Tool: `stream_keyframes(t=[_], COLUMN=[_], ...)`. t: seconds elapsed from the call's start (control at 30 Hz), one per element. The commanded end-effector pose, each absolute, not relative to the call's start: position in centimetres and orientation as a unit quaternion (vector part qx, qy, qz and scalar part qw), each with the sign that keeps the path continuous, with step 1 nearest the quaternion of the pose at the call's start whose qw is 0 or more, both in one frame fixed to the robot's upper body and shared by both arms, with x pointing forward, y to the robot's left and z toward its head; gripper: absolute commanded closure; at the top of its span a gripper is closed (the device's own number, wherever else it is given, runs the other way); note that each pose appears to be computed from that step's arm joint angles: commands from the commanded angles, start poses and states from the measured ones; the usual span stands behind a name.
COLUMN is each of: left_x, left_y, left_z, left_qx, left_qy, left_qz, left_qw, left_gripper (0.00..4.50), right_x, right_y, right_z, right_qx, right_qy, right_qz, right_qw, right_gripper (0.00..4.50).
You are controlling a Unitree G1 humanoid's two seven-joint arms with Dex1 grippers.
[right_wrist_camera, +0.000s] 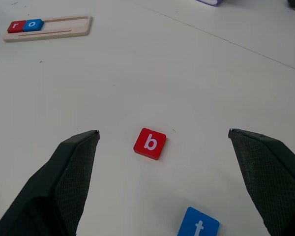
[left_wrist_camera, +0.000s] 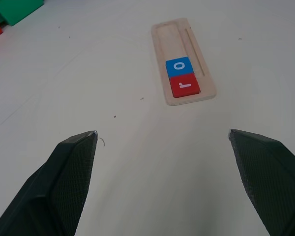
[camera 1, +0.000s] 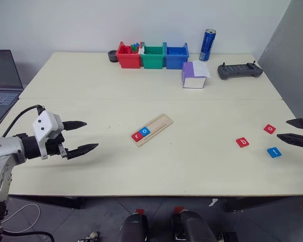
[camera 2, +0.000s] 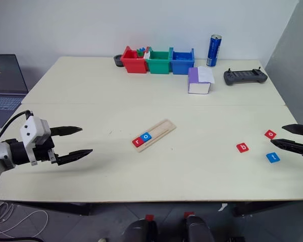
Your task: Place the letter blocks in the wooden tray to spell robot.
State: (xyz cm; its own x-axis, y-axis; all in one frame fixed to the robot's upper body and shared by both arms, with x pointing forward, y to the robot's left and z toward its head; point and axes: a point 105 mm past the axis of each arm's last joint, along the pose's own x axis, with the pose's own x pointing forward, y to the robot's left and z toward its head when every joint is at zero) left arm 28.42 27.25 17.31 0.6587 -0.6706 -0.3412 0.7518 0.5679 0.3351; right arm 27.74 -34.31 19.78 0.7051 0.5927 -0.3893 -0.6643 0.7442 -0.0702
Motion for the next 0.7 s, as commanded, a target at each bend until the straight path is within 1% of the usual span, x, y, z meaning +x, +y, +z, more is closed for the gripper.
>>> stream_keyframes(t=[0.03, 0.27, 0.4, 0.47, 0.53, 0.6, 0.7], left_x=[28.5, 28.4, 28.1, 27.9, 27.9, 28.4, 29.2], left_y=[26.9, 26.7, 25.8, 25.1, 24.4, 23.3, 22.0], left_z=[18.2, 18.1, 17.1, 16.0, 14.6, 13.3, 12.2], left_qx=[0.246, 0.246, 0.229, 0.222, 0.215, 0.201, 0.182], left_qy=[0.069, 0.069, 0.071, 0.075, 0.078, 0.073, 0.062], left_qz=[-0.405, -0.407, -0.414, -0.417, -0.414, -0.406, -0.395], left_qw=[0.878, 0.877, 0.878, 0.878, 0.881, 0.888, 0.898], left_gripper=[0.00, 0.00, 0.00, 0.00, 0.00, 0.00, 0.00], right_x=[27.9, 28.2, 28.1, 28.0, 27.9, 27.8, 27.8], right_y=[-33.9, -33.0, -31.3, -29.7, -27.1, -23.8, -20.7], right_z=[20.7, 20.7, 21.0, 20.9, 20.4, 19.9, 19.6], right_qx=[-0.124, -0.130, -0.129, -0.132, -0.134, -0.132, -0.124], right_qy=[0.156, 0.155, 0.150, 0.149, 0.146, 0.133, 0.115], right_qz=[0.346, 0.358, 0.390, 0.415, 0.451, 0.489, 0.514], right_qw=[0.917, 0.911, 0.899, 0.888, 0.871, 0.852, 0.841], right_gripper=[0.03, 0.03, 0.03, 0.03, 0.03, 0.03, 0.03])
